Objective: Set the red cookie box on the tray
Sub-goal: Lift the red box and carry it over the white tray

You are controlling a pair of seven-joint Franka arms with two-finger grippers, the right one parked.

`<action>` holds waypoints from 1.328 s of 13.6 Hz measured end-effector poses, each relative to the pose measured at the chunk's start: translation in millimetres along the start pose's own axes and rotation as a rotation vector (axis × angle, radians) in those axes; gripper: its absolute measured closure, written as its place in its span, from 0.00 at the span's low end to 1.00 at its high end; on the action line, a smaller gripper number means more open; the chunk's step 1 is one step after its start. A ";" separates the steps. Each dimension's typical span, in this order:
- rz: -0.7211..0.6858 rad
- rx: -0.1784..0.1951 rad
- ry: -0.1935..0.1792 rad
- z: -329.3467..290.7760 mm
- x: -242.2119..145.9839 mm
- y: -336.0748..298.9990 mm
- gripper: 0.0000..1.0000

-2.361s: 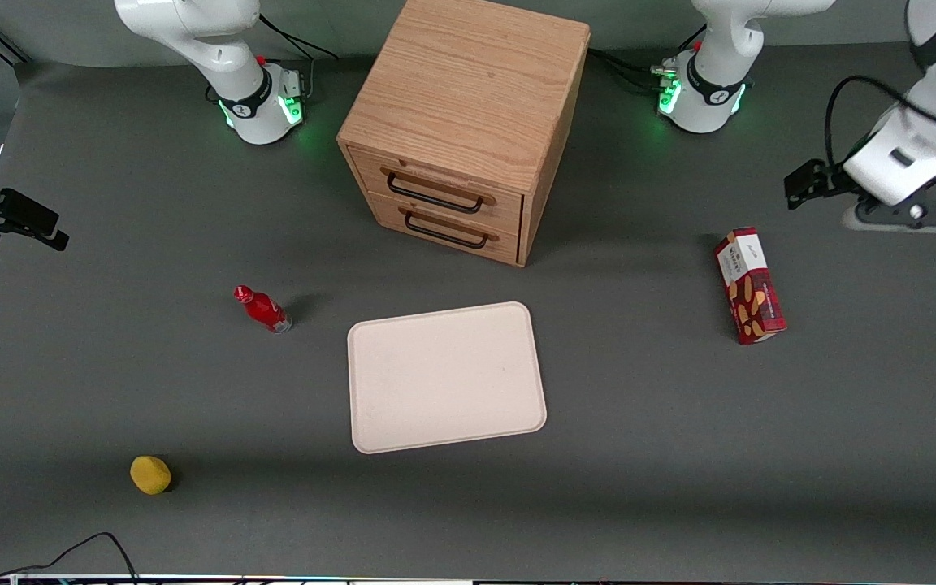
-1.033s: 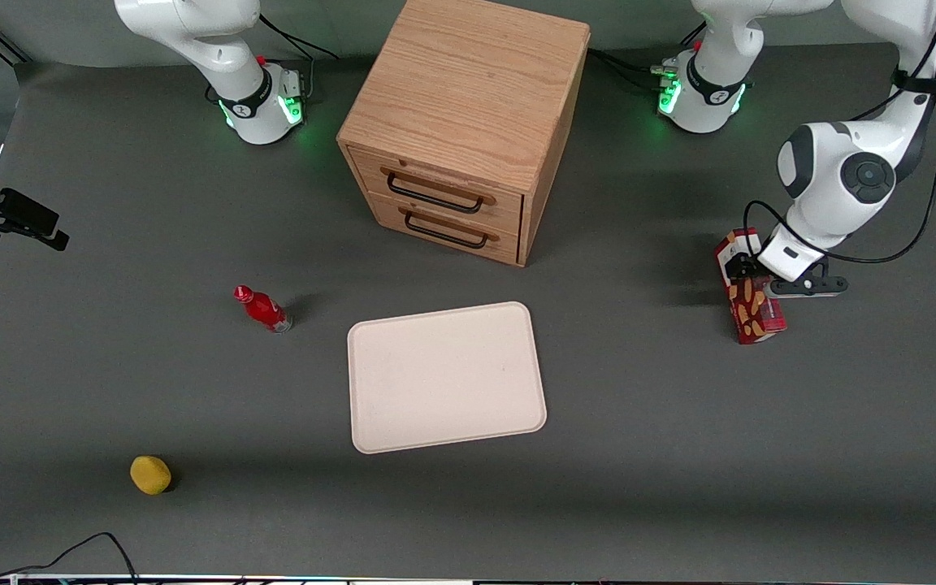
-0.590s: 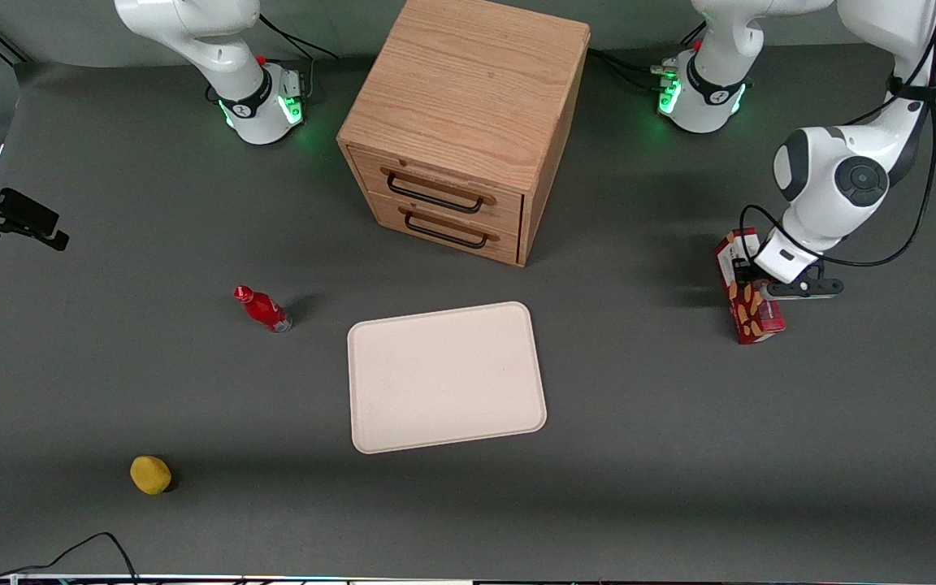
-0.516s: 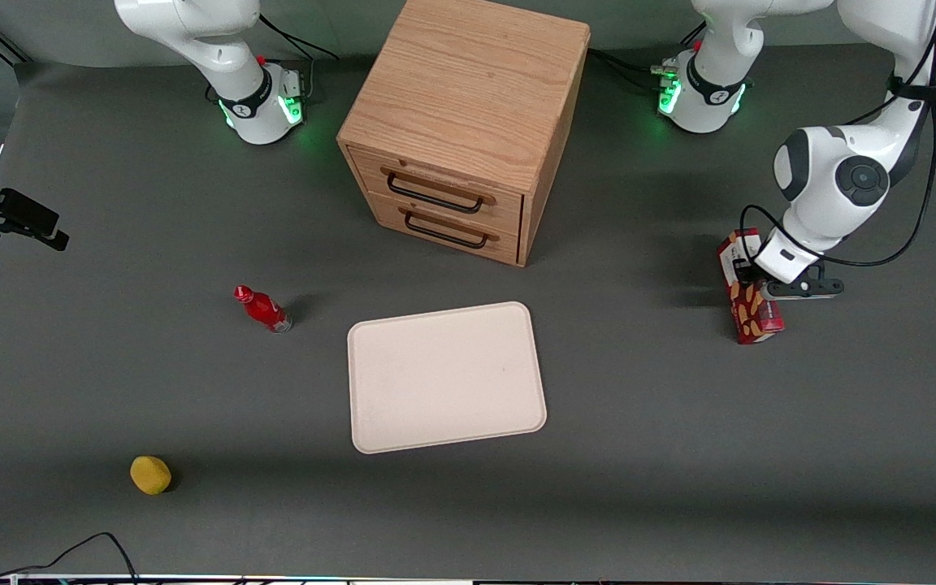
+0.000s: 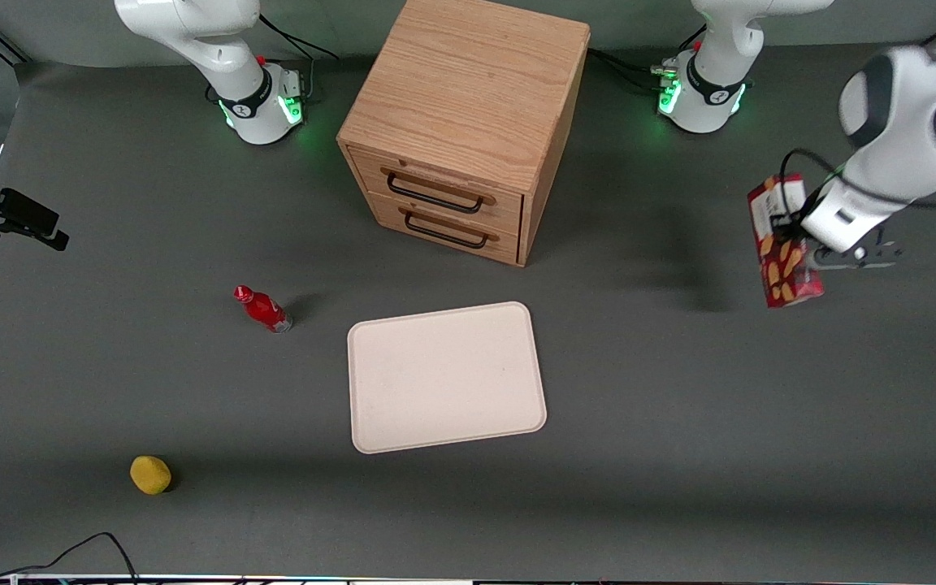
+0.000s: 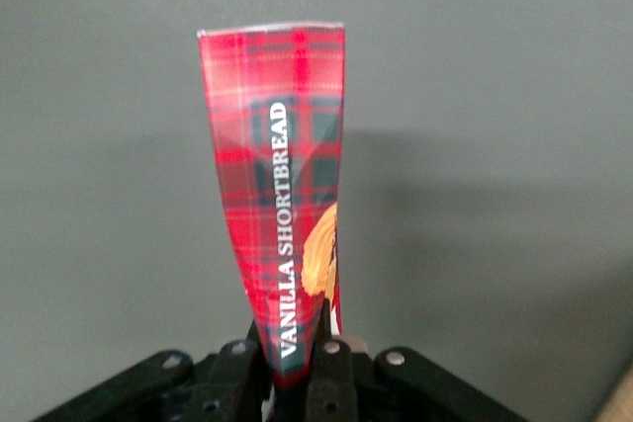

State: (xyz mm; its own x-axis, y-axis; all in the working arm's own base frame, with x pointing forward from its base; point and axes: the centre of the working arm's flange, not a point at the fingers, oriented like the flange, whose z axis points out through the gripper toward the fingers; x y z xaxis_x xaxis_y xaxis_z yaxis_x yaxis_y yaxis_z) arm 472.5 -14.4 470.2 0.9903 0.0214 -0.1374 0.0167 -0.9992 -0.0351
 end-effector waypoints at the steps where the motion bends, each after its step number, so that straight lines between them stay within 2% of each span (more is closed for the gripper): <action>1: 0.005 0.009 -0.008 -40.7 -8.2 9.8 0.83; 3: 0.001 0.027 0.001 -86.6 -18.0 36.2 0.83; 5: -0.023 0.041 0.008 -91.8 -19.6 72.6 0.83; 8: -0.101 0.004 -0.002 -81.6 -9.5 138.6 0.83; 10: -0.167 -0.025 0.018 -73.7 8.4 188.0 0.83; 14: -0.343 -0.124 0.026 -41.6 49.4 289.4 0.83; 16: -0.430 -0.134 0.070 -9.2 68.7 331.0 0.83; 18: -0.490 -0.138 0.088 20.8 90.6 366.9 0.83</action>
State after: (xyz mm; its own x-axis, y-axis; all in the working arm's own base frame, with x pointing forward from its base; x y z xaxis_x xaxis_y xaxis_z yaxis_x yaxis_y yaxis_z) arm 565.5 -378.4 424.3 0.8695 0.4910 -0.0530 0.4936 -0.8678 0.0573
